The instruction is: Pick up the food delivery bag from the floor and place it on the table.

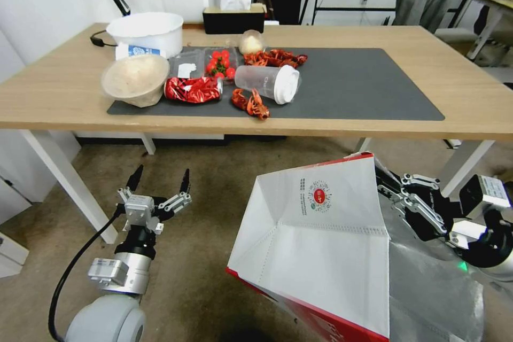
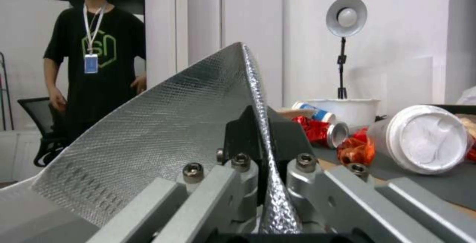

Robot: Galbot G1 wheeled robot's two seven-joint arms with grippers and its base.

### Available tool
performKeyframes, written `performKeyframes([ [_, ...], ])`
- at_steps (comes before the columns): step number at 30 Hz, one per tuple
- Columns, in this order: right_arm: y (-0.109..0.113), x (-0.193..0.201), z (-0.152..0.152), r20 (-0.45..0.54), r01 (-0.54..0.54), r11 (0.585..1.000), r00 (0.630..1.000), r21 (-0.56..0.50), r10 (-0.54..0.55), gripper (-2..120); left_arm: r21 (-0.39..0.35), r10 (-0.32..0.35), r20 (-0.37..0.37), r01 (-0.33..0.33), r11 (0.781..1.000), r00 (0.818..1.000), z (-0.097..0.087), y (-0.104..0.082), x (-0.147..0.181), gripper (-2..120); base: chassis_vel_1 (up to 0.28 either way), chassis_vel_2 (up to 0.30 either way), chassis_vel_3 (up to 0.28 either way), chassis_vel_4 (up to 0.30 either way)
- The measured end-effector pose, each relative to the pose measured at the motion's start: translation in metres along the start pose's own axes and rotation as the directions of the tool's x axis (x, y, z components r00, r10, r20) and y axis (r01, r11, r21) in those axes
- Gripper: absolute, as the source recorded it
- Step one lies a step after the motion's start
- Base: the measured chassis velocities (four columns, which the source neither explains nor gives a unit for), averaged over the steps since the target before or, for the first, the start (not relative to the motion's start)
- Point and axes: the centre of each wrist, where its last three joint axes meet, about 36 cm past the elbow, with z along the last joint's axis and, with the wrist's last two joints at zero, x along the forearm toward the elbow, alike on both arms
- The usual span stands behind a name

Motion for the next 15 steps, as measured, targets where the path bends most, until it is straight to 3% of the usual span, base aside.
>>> performKeyframes([
  [15, 0.0006, -0.0008, 0.0001, 0.0, 0.007, 1.0, 1.0, 0.0, -0.007, 0, 0.0, 0.001, -0.001, -0.001, 1.0, 1.0, 0.0, -0.0005, 0.0008, 100, 0.0, 0.0, 0.0, 0.0],
])
